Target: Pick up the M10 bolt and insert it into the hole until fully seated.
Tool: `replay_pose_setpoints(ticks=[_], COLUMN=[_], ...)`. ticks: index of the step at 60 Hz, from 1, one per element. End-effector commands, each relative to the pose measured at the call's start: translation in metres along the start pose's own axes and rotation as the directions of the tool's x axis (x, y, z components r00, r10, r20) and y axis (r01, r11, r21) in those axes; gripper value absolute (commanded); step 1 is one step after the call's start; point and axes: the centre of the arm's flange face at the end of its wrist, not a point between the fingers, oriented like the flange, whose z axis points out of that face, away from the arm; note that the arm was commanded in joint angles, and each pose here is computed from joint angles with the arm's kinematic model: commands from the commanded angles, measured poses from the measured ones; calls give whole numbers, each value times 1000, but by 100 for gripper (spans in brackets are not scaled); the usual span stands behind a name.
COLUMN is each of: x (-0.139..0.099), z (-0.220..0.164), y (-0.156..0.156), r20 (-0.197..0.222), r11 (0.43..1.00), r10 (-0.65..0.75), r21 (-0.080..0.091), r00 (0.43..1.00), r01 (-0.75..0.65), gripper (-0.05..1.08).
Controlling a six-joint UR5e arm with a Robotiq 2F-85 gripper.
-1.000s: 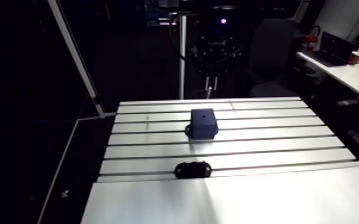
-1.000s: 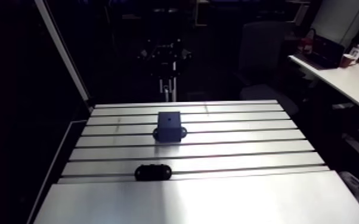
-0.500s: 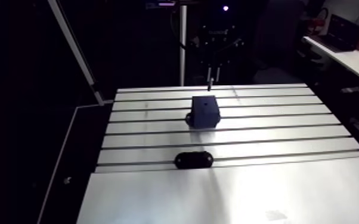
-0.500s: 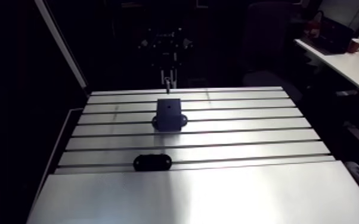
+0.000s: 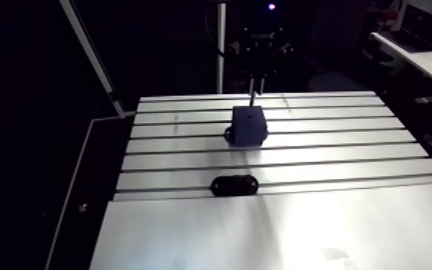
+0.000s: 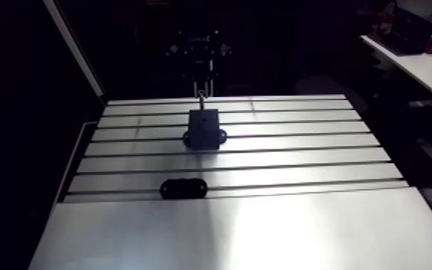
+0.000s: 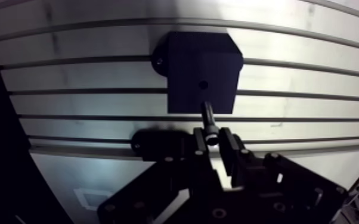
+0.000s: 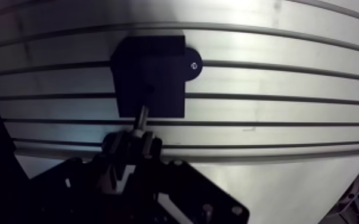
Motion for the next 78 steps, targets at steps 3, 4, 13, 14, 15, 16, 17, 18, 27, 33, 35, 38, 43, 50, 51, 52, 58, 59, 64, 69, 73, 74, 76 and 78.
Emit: replay_pose_setpoints(ticks=[3,4,13,14,15,16,17,18,27,33,35,38,43,50,51,52,58,59,64,69,73,74,76,78], x=[4,4,6,7,7,8,8,9,10,10,11,11,11,10,10,10,10,10,10,10,9,9,10,10], z=[8,8,12,14,14,16,16,17,19,19,18,17,17,19,20,20,21,21,22,22,23,23,23,23], y=[0,0,0,0,0,1,1,1,1,1,1,1,1,1,1,1,1,1,1,2,1,1,1,1], r20=[12,12,12,13,13,14,14,17,19,17,16,13,14,17,19,19,20,20,22,22,23,23,22,22], r11=[1000,1000,1000,1000,1000,1000,1000,1000,1000,1000,1000,1000,1000,1000,1000,1000,1000,1000,1000,1000,1000,1000,1000,1000], r10=[1,1,6,6,6,7,7,7,7,8,8,8,6,6,6,6,9,9,10,12,11,11,11,12], r21=[-5,-5,-5,-3,-3,-4,-4,-2,-1,-1,-1,-1,-1,-2,-2,-2,-2,-2,-2,-2,-2,-2,-2,-2], r00=[1000,1000,1000,1000,1000,1000,1000,1000,1000,1000,1000,1000,1000,1000,1000,1000,1000,1000,1000,1000,1000,1000,1000,1000], r01=[-1,-1,-6,-6,-6,-7,-7,-7,-7,-8,-8,-8,-6,-6,-6,-6,-9,-9,-10,-12,-10,-10,-10,-12], gripper=[108,108,108,108,108,108,108,108,108,108,108,108,108,108,108,108,108,108,108,108,108,108,108,108])
